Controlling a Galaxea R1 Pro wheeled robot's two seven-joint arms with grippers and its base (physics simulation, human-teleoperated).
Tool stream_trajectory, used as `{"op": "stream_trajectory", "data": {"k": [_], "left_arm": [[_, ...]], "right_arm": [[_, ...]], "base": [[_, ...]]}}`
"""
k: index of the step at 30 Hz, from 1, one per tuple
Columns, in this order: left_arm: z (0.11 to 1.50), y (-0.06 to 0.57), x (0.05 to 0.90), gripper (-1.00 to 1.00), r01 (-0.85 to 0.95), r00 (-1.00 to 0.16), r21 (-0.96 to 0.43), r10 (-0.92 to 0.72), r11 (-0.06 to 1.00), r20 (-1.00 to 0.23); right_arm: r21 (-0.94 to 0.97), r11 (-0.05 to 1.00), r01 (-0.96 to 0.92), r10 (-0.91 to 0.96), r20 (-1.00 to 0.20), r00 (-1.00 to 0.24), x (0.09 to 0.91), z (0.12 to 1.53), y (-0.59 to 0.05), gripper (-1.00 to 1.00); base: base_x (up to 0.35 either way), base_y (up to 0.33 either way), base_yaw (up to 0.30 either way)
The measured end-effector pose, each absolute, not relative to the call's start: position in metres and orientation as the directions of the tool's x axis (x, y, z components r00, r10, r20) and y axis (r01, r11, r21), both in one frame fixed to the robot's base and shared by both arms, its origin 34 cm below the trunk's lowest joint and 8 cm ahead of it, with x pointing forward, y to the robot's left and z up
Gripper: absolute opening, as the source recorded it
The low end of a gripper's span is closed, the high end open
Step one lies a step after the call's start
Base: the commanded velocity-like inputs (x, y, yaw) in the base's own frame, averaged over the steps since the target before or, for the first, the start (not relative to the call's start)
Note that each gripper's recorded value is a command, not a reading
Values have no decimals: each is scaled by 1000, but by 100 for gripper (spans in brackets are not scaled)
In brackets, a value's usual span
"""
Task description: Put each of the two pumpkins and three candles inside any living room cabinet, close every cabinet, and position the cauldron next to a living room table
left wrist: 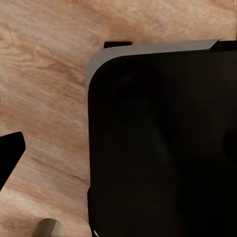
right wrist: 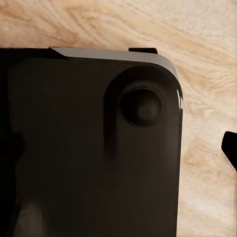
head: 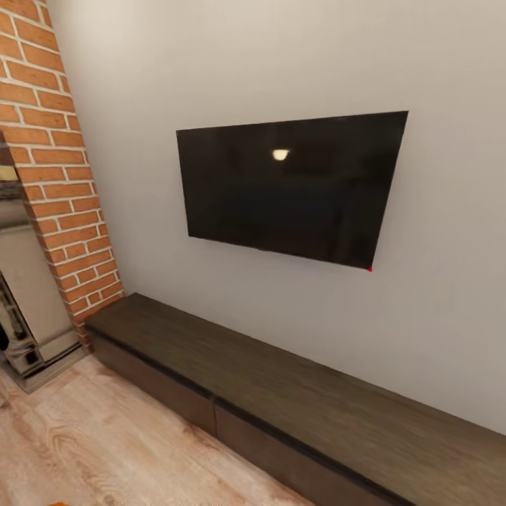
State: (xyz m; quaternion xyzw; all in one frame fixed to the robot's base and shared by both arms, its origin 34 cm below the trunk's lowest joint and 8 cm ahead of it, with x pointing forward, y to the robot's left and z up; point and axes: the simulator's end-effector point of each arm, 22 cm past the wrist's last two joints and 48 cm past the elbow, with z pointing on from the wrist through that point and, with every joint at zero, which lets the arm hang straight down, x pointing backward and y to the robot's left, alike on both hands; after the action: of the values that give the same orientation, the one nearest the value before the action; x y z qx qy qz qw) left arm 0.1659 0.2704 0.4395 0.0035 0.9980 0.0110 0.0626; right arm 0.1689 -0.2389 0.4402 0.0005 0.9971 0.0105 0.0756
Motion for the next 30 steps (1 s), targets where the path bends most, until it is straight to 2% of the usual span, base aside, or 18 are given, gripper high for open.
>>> {"op": "stream_trajectory", "data": {"k": [6, 10, 15, 21, 30], "left_arm": [[441, 272, 191, 100, -1, -984, 27, 4, 1000, -180], [451, 269, 271, 100, -14, -957, 23, -6, 1000, -289], [465, 266, 342, 100, -14, -979, 17, -11, 1000, -204], [481, 263, 385, 100, -23, -974, 5, -21, 1000, -224], [493, 268, 424, 100, -22, -928, 7, -18, 1000, -372]], "right_arm": [[13, 1000, 7, 9, -142, -990, 168, 440, -242, 100], [13, 999, 35, 36, -140, -990, 195, 440, -243, 100], [40, 996, 81, 87, -161, -983, 283, 458, -241, 100], [73, 995, 67, 84, -267, -960, 372, 499, -235, 100], [57, 998, -15, 5, -336, -942, 379, 499, -220, 100]], "base": [[0, 0, 289], [0, 0, 287], [0, 0, 278], [0, 0, 270], [0, 0, 266]]}}
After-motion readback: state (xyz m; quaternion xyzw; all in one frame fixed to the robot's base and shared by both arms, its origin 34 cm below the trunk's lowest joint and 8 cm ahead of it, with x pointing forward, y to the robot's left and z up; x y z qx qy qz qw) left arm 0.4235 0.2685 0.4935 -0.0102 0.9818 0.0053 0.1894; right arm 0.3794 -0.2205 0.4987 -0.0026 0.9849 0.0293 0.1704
